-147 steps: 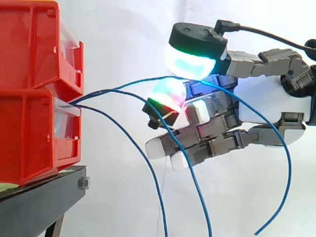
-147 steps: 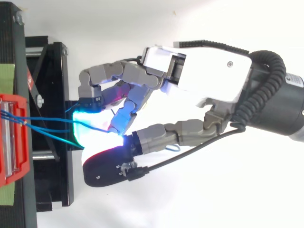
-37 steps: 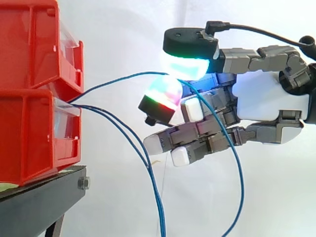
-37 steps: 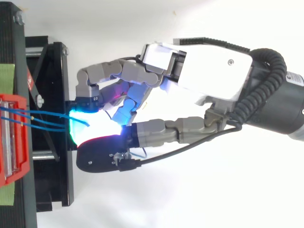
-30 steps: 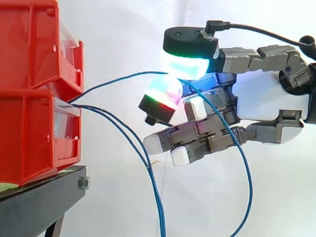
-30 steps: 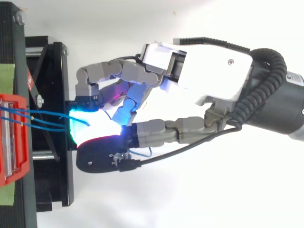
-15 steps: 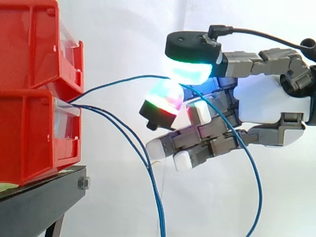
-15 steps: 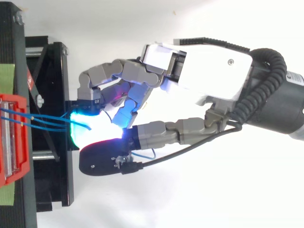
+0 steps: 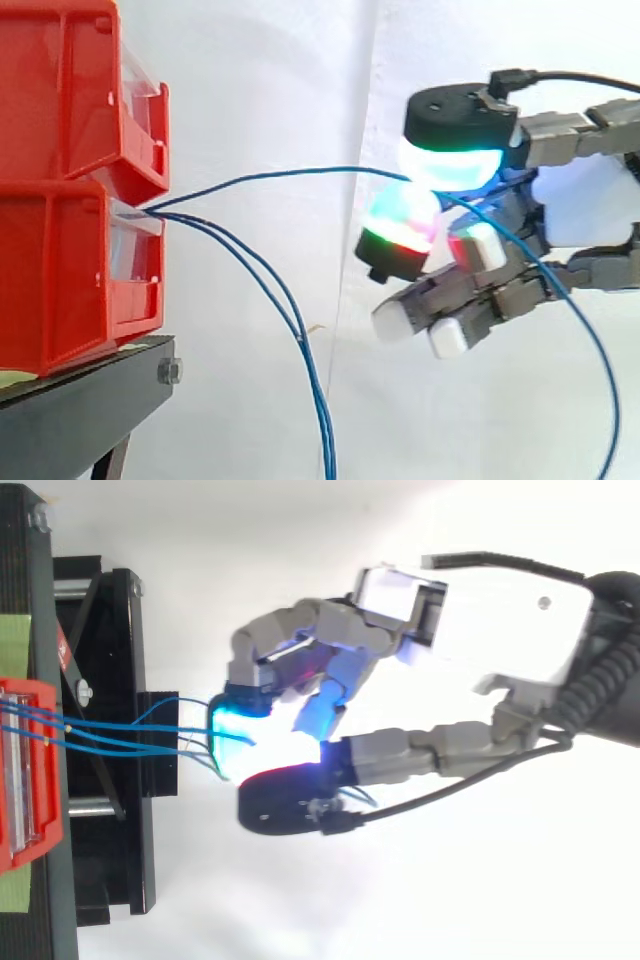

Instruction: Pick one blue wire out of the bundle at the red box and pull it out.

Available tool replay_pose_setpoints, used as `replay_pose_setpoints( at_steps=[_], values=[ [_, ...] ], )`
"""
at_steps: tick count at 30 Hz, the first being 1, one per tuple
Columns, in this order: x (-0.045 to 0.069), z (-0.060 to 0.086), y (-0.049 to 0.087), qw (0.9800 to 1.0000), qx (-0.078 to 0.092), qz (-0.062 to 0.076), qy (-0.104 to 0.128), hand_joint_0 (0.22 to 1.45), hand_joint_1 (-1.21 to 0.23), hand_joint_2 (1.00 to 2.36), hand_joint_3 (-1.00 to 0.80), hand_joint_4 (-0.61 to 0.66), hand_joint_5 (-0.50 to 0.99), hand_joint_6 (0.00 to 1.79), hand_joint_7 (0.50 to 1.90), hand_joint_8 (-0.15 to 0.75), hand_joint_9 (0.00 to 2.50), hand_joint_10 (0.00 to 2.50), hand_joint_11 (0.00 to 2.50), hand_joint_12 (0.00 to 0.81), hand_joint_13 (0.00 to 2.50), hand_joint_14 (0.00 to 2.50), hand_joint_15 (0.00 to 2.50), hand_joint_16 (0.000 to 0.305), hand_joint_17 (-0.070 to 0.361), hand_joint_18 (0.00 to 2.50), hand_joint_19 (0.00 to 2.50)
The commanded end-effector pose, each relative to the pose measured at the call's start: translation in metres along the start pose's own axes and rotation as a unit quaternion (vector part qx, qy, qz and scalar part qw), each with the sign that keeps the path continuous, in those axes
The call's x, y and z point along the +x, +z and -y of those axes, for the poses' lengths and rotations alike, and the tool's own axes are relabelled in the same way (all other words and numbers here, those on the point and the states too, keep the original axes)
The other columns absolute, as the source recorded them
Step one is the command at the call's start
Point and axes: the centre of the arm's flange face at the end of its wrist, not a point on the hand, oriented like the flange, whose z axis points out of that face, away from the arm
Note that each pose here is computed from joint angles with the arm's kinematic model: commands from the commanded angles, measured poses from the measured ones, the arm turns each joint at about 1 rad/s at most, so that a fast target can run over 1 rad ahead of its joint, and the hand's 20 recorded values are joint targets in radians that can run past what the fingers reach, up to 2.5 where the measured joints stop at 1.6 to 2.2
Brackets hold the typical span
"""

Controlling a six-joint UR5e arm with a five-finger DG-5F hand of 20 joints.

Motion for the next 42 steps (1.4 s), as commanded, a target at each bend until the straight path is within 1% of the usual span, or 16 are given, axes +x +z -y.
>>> replay_pose_setpoints(
  at_steps=[1, 2, 3, 5, 7, 9, 13, 15, 17, 24, 42],
  values=[
    [-0.011, -0.001, -0.020, 0.9997, 0.003, 0.023, 0.000, 0.60, -0.74, 1.02, -0.06, 0.11, -0.04, 0.76, 1.05, 0.227, 1.20, 0.03, 0.61, 0.367, 0.60, 0.02, 0.35, 0.056, 0.125, 0.54, 0.58],
    [-0.012, -0.004, -0.024, 0.9996, 0.003, 0.028, 0.001, 0.60, -0.74, 1.02, -0.06, 0.11, -0.04, 0.76, 1.05, 0.227, 1.20, 0.02, 0.60, 0.367, 0.60, 0.02, 0.35, 0.055, 0.124, 0.53, 0.58],
    [-0.013, -0.003, -0.025, 0.9996, 0.004, 0.030, 0.002, 0.60, -0.73, 1.02, -0.06, 0.12, -0.04, 0.77, 1.05, 0.224, 1.20, 0.03, 0.61, 0.368, 0.60, 0.02, 0.35, 0.055, 0.124, 0.53, 0.59],
    [-0.016, -0.009, -0.029, 0.9994, 0.005, 0.035, 0.003, 0.60, -0.73, 1.02, -0.06, 0.12, -0.05, 0.77, 1.05, 0.224, 1.20, 0.03, 0.62, 0.370, 0.60, 0.01, 0.35, 0.055, 0.125, 0.53, 0.59],
    [-0.017, -0.011, -0.030, 0.9993, 0.005, 0.036, 0.003, 0.60, -0.73, 1.02, -0.06, 0.12, -0.05, 0.77, 1.04, 0.228, 1.19, 0.03, 0.62, 0.371, 0.60, 0.01, 0.35, 0.056, 0.125, 0.53, 0.58],
    [-0.017, -0.010, -0.030, 0.9993, 0.006, 0.037, 0.007, 0.60, -0.73, 1.02, -0.06, 0.12, -0.05, 0.77, 1.04, 0.231, 1.20, 0.03, 0.60, 0.370, 0.60, 0.01, 0.35, 0.056, 0.125, 0.53, 0.58],
    [-0.018, -0.013, -0.028, 0.9990, -0.003, 0.042, 0.014, 0.60, -0.73, 1.02, -0.07, 0.12, -0.05, 0.77, 1.05, 0.231, 1.19, 0.03, 0.62, 0.374, 0.60, 0.02, 0.34, 0.056, 0.126, 0.53, 0.58],
    [-0.017, -0.013, -0.028, 0.9991, -0.007, 0.040, 0.016, 0.60, -0.73, 1.02, -0.07, 0.12, -0.05, 0.77, 1.04, 0.233, 1.20, 0.03, 0.61, 0.374, 0.60, 0.01, 0.35, 0.056, 0.125, 0.53, 0.58],
    [-0.017, -0.013, -0.028, 0.9990, -0.007, 0.041, 0.015, 0.60, -0.73, 1.02, -0.06, 0.12, -0.05, 0.77, 1.04, 0.234, 1.19, 0.03, 0.61, 0.375, 0.60, 0.01, 0.35, 0.056, 0.125, 0.53, 0.59],
    [-0.017, -0.012, -0.029, 0.9992, 0.001, 0.038, 0.008, 0.60, -0.72, 1.02, -0.06, 0.11, -0.05, 0.77, 1.03, 0.234, 1.18, 0.03, 0.61, 0.376, 0.59, 0.02, 0.35, 0.056, 0.126, 0.53, 0.58],
    [-0.017, -0.012, -0.029, 0.9992, 0.001, 0.038, 0.008, 0.60, -0.72, 1.02, -0.08, 0.11, -0.05, 0.77, 1.02, 0.229, 1.17, 0.03, 0.61, 0.366, 0.59, 0.01, 0.35, 0.056, 0.127, 0.51, 0.56]
  ],
)
